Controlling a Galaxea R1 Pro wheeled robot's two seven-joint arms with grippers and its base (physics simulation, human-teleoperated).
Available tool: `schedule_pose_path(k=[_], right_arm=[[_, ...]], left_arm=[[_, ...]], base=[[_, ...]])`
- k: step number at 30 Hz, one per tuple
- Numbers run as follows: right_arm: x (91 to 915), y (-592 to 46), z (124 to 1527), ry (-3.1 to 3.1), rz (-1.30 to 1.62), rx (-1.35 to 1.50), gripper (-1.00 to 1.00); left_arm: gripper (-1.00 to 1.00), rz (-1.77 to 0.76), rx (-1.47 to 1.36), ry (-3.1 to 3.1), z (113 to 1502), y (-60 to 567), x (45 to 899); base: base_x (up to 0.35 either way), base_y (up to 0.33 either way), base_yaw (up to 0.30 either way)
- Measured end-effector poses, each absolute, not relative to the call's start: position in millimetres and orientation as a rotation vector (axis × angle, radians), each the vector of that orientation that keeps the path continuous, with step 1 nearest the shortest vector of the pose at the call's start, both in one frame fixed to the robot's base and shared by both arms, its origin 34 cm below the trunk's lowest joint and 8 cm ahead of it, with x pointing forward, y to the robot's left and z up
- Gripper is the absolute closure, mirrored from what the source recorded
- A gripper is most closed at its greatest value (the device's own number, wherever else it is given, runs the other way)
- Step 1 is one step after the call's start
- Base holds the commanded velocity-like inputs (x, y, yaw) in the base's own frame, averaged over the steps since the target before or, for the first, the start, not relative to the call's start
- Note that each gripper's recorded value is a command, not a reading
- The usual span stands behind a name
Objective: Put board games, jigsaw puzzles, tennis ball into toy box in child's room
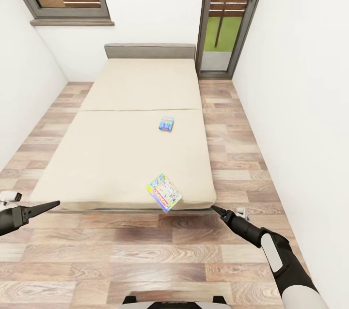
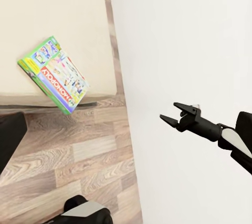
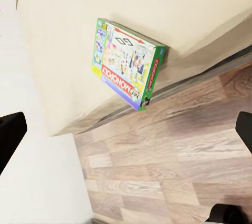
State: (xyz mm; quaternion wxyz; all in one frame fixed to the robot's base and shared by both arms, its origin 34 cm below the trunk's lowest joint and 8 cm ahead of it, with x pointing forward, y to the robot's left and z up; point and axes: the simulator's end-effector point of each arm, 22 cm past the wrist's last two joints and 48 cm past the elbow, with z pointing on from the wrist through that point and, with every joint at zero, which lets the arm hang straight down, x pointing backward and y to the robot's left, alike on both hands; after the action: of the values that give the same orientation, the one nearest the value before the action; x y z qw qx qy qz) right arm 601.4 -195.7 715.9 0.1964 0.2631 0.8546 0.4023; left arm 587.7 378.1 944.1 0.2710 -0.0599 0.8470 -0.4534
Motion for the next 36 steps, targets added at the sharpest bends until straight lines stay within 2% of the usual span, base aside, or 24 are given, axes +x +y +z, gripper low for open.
schedule_pose_path(k=[13,36], right_arm=[[608,-196,726,2.375,1.127,0.720,-1.00],[618,-185,747,2.338,1.153,0.698,-1.00]], left_arm=[[-1.00,-1.219,-0.147,2.262,954,378,589],[-1.00,-1.214,-0.123,2.228,973,377,590]], base=[[0.000,0.061,0.000],[0.000,0.003,0.000]])
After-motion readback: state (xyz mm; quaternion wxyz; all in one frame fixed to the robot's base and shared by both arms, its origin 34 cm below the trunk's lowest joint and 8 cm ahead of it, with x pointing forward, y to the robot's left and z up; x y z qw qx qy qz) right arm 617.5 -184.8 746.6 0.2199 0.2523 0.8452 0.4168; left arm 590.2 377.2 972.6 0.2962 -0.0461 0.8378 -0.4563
